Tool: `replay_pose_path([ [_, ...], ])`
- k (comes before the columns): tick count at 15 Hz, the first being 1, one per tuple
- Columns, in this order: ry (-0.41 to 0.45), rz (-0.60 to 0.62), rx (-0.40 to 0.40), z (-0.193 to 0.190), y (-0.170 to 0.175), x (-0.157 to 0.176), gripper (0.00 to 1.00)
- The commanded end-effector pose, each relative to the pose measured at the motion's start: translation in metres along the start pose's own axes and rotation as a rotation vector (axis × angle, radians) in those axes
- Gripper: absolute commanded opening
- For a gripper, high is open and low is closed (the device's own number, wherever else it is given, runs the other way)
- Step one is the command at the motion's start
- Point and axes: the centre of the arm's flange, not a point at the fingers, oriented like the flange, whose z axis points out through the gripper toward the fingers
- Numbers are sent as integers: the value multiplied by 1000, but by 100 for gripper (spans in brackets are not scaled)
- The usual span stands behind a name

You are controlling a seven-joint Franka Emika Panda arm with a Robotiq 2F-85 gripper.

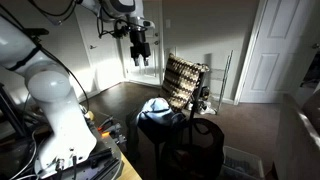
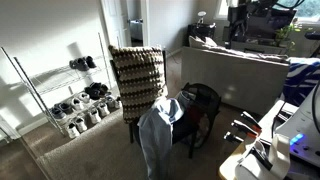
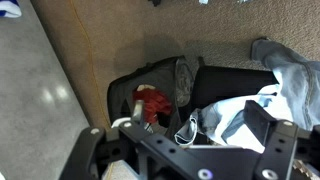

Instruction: Move the jeans to the chair on the right

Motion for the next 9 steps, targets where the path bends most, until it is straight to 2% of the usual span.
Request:
replay_pose_path([
  [1,0,0,0,0,0,0,100],
  [6,0,0,0,0,0,0,100],
  [9,47,2,13,-20,-28,7,100],
])
